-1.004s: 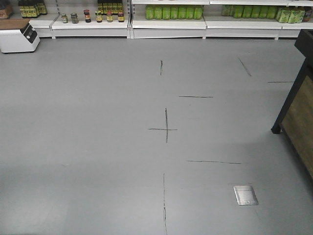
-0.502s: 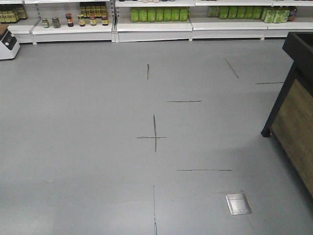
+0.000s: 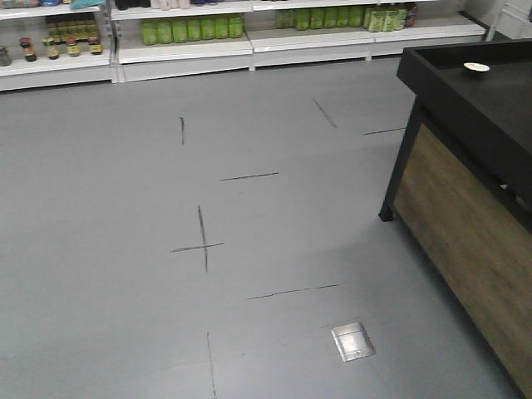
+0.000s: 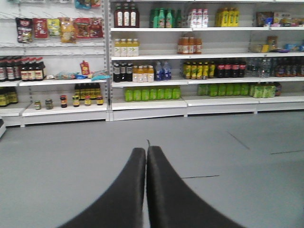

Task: Pick three apples into basket with both arms
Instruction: 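Drive the base forward toward the fruit display tables, then turn and drive the base up to the light-blue basket on the table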

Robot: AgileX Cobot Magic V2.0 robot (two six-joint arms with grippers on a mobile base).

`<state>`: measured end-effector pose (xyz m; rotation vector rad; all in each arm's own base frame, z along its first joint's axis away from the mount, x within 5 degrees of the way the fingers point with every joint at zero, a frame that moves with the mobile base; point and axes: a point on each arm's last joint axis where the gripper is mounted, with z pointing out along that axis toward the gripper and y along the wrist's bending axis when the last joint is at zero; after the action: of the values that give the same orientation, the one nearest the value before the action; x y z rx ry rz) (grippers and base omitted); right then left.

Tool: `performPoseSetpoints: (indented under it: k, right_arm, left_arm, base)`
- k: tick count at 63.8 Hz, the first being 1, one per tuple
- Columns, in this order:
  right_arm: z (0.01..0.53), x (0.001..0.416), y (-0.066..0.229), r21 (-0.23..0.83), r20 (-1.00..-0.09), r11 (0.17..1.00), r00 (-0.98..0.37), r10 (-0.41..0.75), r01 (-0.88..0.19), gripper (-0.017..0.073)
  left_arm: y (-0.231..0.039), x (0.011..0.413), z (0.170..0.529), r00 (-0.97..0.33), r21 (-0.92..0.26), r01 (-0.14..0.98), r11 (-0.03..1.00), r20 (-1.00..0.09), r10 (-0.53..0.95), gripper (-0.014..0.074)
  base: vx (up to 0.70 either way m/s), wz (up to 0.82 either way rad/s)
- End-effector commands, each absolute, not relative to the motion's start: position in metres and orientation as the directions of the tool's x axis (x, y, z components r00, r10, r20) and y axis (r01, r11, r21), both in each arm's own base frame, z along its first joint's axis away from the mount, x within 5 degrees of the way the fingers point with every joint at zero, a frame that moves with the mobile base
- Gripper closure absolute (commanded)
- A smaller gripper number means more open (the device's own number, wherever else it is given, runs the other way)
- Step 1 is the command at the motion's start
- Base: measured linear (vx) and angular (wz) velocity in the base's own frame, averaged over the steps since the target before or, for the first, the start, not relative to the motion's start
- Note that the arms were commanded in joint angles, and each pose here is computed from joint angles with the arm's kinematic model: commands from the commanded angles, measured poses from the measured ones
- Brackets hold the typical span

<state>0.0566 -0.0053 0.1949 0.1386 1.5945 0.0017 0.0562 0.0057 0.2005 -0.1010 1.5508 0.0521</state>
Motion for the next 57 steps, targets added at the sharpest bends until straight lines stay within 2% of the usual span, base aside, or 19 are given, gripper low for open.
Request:
performPoseSetpoints:
  k: [1, 57]
  right_arm:
    - [0.1975, 0.0564, -0.0048, 0.076, -0.996, 0.994, 0.047, 0.073, 0.079, 0.0564]
    - [0.1975, 0.0564, -0.0048, 0.076, -0.996, 0.994, 0.047, 0.073, 0.079, 0.0564]
  left_arm:
    - [0.0049, 0.0559, 0.1996, 0.08, -0.038, -0.084, 0.996, -0.996, -0.032, 0.06]
    - [0.0049, 0.0559, 0.1996, 0.08, -0.038, -0.084, 0.996, -0.996, -0.032, 0.06]
  base:
    - [0.1, -0.45]
    - [0.09, -0.48]
